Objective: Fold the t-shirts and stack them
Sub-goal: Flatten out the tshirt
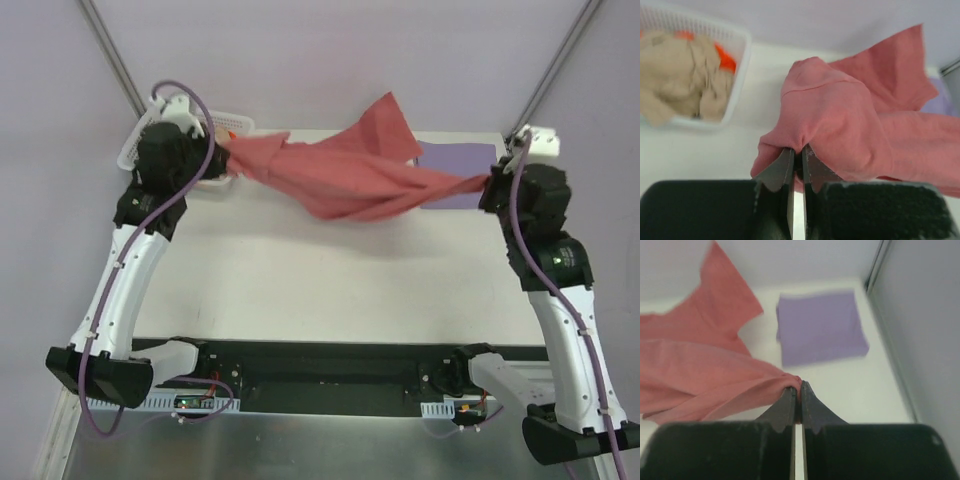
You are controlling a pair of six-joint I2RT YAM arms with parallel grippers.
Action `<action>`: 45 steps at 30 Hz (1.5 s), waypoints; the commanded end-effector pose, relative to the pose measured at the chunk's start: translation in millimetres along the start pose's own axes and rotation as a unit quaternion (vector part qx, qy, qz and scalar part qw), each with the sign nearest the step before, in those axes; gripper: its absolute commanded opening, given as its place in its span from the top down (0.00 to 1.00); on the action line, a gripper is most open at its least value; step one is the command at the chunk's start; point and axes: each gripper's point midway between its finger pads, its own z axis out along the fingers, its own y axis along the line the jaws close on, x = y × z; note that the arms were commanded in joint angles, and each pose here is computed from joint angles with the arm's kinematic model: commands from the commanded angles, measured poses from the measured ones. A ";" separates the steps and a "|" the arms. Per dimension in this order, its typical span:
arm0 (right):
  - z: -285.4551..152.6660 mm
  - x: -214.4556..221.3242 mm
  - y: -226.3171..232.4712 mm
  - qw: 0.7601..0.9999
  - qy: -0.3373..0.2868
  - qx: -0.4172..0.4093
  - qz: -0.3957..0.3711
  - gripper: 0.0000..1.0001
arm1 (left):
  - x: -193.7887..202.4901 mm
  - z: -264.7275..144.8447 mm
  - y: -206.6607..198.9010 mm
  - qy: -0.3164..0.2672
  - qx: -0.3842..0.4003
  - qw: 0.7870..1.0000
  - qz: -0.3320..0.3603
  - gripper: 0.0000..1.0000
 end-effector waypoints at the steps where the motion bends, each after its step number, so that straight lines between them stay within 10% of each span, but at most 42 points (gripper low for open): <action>1: -13.7 164.6 13.1 0.972 0.231 -0.010 0.044 1.00 | 139.9 -1.9 76.2 0.130 -0.136 0.982 -0.026 0.91; 6: -41.3 272.9 22.5 0.932 0.356 -0.031 0.060 0.75 | 212.5 -32.9 111.0 0.180 -0.201 0.962 -0.044 0.01; 13: -19.9 273.5 13.8 0.930 0.365 0.006 0.033 0.01 | 209.0 -29.8 71.7 0.188 -0.119 0.969 -0.108 0.01; 23: 23.6 296.4 102.8 0.905 0.402 -0.131 0.039 0.04 | 304.5 -1.9 0.8 0.348 0.004 0.931 -0.109 0.01; 33: 18.2 374.1 116.2 0.855 0.513 -0.067 0.011 0.04 | 349.9 35.9 -1.4 0.423 -0.005 0.902 -0.089 0.02; 45: 24.8 400.4 83.2 0.837 0.547 -0.004 0.017 0.04 | 378.6 33.9 58.9 0.473 -0.201 0.855 0.068 0.11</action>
